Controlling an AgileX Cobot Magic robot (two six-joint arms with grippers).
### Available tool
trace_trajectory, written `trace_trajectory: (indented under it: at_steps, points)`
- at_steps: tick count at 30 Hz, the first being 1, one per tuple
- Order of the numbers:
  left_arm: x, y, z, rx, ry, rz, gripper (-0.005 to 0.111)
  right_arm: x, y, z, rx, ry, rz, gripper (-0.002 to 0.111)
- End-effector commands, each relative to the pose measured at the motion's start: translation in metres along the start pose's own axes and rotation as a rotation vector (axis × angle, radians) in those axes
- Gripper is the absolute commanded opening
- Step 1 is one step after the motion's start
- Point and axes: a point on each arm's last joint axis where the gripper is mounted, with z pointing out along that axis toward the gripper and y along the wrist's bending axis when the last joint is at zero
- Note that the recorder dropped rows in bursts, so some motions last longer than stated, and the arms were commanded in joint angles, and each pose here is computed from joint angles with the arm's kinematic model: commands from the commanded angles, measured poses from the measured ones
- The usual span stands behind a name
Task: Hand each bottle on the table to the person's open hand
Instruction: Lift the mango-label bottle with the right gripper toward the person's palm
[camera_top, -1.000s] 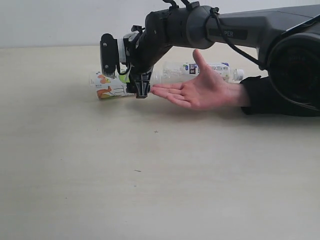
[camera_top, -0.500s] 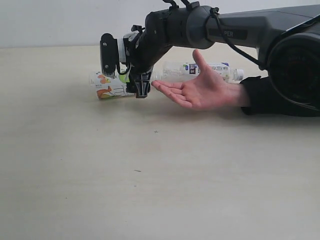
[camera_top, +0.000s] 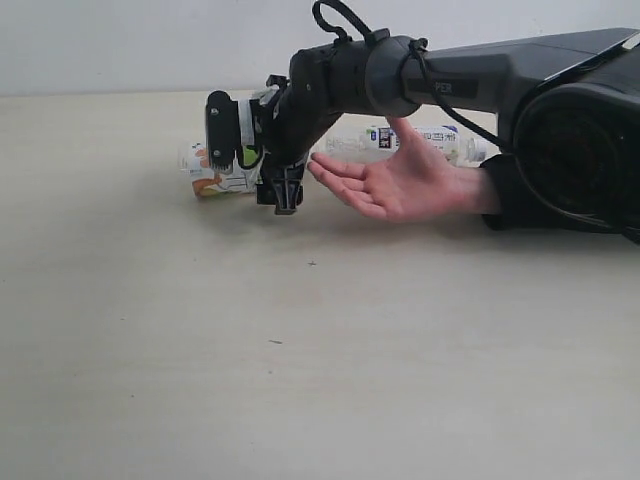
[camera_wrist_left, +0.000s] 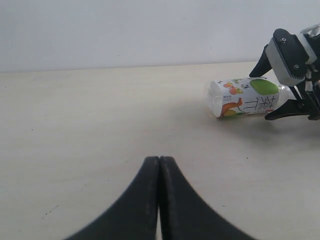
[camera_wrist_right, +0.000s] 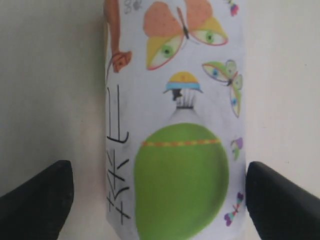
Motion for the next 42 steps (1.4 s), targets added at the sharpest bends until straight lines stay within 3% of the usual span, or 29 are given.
trace_trajectory:
  at_steps: [1,15,17,29,36,42]
  points:
    - [0.000,0.000,0.000,-0.001,-0.006,-0.002,0.003,-0.001,-0.003,-0.001,0.022,-0.006,0.004,0.086]
    - [0.000,0.000,0.000,-0.001,-0.006,-0.002,0.003,-0.001,-0.002,0.000,0.014,-0.003,0.004,0.086]
    - [0.000,0.000,0.000,-0.001,-0.006,-0.002,0.003,-0.001,-0.002,0.000,0.021,-0.006,0.004,0.078]
    - [0.000,0.000,0.000,-0.001,-0.006,-0.002,0.003,-0.006,-0.010,-0.011,0.053,-0.026,0.024,0.001]
    - [0.000,0.000,0.000,-0.001,-0.006,-0.002,0.003,-0.015,-0.024,-0.037,0.108,-0.059,0.042,0.000]
    - [0.000,0.000,0.000,-0.001,-0.006,-0.002,0.003,-0.025,-0.040,-0.073,0.158,-0.101,0.182,0.000]
